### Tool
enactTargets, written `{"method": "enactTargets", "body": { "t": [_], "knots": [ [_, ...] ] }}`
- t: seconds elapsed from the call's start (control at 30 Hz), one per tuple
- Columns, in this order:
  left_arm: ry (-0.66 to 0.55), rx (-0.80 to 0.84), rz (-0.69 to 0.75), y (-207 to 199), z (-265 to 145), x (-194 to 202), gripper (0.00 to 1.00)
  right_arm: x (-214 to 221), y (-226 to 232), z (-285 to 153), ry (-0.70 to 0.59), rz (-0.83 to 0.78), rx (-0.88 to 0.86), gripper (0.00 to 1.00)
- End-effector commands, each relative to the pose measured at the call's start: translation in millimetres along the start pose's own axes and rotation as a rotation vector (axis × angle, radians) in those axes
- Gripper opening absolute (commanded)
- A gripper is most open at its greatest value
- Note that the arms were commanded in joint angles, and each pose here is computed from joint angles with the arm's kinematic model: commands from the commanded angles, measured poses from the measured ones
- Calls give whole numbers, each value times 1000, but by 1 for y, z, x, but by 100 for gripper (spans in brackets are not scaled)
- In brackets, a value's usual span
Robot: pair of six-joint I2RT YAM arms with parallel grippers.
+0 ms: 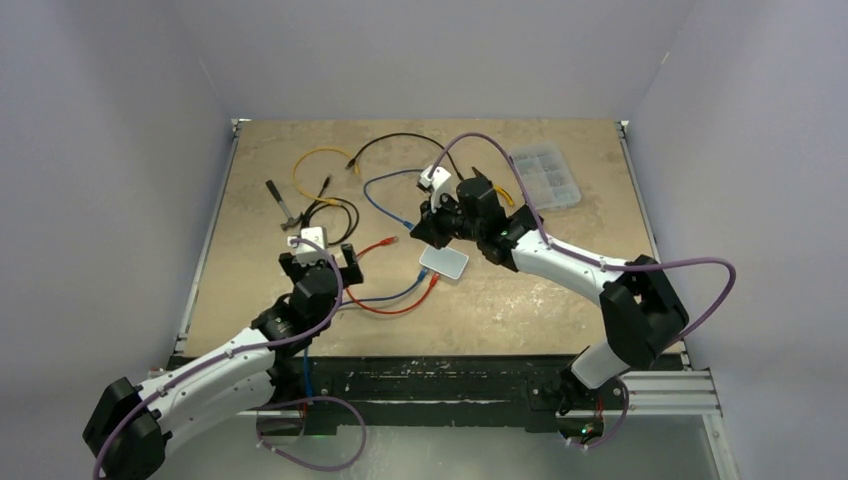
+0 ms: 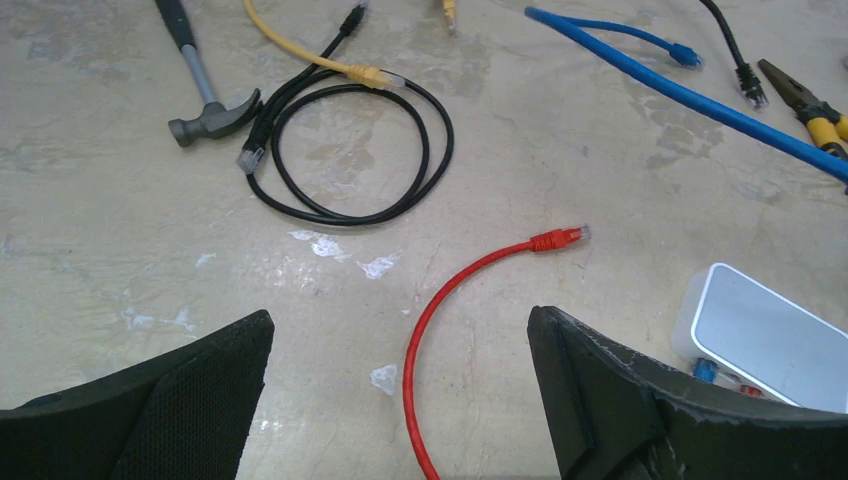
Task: Insert the plug into the switch port
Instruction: Pick up the connector from the center of the board.
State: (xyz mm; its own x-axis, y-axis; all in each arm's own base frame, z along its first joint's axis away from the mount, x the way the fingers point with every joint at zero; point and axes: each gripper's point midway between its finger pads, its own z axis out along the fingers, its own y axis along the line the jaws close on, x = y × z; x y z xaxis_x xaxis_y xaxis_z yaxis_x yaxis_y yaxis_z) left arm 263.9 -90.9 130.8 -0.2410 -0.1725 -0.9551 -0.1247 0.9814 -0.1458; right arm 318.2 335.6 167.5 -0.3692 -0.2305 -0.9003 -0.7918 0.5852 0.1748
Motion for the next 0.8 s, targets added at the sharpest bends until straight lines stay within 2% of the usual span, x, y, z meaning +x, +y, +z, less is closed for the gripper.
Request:
{"method": "enactTargets", "body": {
  "t": [0.0, 0.23, 0.47, 0.57, 0.67, 0.77],
  "knots": [
    [-32, 104, 4, -16, -2, -9, 97, -39, 22, -19, -110, -61, -89, 0],
    [-72, 416, 29, -65, -20, -20, 94, -24, 16, -32, -92, -163, -62, 0],
    [-61, 555, -164, -97, -44, -63, 94, -20, 14, -45, -113, -311, 18, 0],
    [1, 599, -158, -116, -52, -82, 93, -22, 28, -47, -155, -441, 3, 0],
    [141, 594, -35, -126, -53, -80, 92, -26, 36, -52, -194, -483, -20, 0],
    [214, 586, 53, -132, -53, -84, 91, -25, 38, -56, -203, -512, -22, 3]
  ]
}}
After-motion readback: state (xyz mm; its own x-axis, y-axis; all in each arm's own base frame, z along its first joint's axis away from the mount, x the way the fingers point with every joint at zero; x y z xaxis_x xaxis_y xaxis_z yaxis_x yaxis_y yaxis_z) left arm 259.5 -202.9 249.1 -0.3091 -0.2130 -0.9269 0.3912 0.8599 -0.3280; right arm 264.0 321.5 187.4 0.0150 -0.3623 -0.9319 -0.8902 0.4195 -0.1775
